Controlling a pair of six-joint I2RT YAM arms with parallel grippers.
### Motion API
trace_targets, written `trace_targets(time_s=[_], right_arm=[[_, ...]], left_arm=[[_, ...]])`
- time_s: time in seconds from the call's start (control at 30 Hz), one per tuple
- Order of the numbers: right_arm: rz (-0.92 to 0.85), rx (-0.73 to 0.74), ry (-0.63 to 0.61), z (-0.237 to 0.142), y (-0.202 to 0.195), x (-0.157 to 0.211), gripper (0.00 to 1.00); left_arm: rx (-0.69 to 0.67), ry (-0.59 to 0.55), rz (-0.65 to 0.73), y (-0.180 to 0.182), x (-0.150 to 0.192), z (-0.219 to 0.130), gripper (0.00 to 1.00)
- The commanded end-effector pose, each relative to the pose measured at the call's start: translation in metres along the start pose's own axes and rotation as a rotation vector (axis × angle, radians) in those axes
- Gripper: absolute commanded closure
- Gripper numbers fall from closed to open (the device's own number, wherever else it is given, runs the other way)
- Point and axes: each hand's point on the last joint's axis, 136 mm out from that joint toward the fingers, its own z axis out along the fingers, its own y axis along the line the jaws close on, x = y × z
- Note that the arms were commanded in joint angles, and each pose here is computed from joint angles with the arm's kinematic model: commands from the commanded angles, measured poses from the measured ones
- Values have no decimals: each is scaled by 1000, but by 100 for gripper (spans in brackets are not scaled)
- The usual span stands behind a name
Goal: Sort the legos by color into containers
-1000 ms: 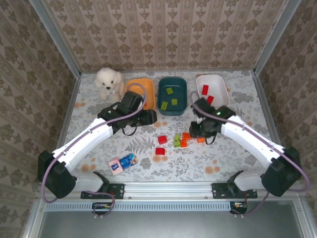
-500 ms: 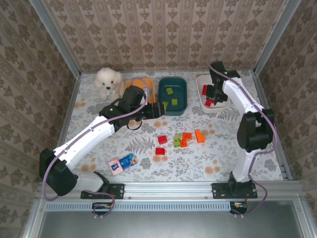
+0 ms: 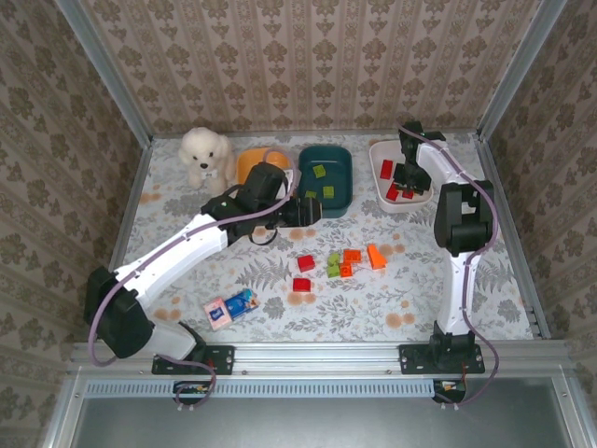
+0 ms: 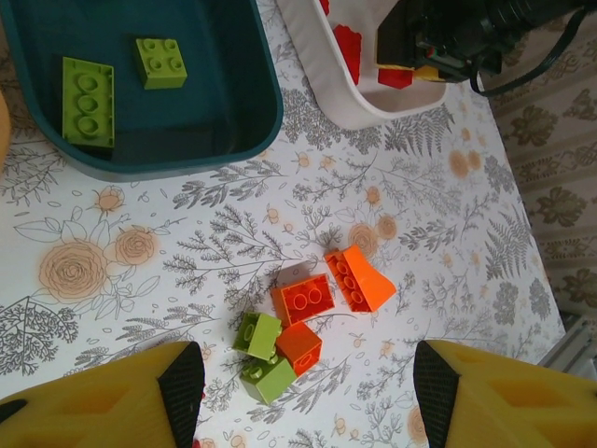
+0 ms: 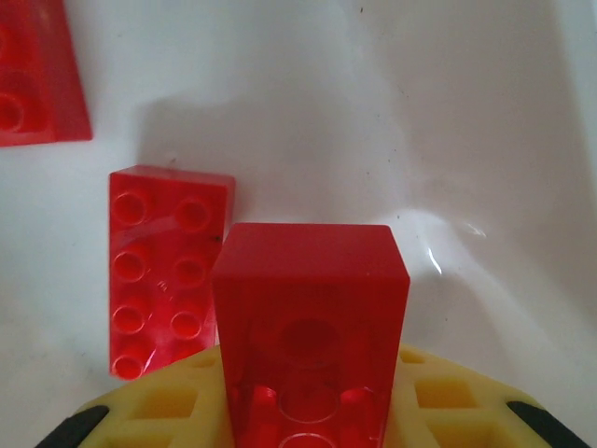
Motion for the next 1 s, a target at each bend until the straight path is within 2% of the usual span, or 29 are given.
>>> trace_targets(time_s=[0.0,0.13,0.2,0.27,0.33,0.43,0.57,0.67,0.8,0.97], right_arm=[[2,17,16,0,-7,-2,66],[-1,4,20,3,-5,-3,57],[1,-6,13,-3,-4,-6,46],[4,-22,-17,-16,-2,-13,38],[4,-49,-72,-38,2,-22,34],[5,-96,-172,-83,6,-35,33],[39,-204,-309,-152,9,-28,33],[49,-277,-379,-185,7,7,33],[53,-348,-427,-210,-9,81,32],[30,-428,-381,-217,-35,178,30]], left_arm=[[21,8,56,-12,-4,1,36],[21,34,84,-16,0,8,36],[25,47,94,-18,2,11,36],[31,59,108,-21,3,14,35],[40,70,126,-26,5,16,35],[56,101,177,-35,9,24,34],[58,165,247,-47,21,42,30],[53,216,249,-54,32,63,28],[27,262,159,-60,40,95,27],[-21,315,11,-74,51,136,27]])
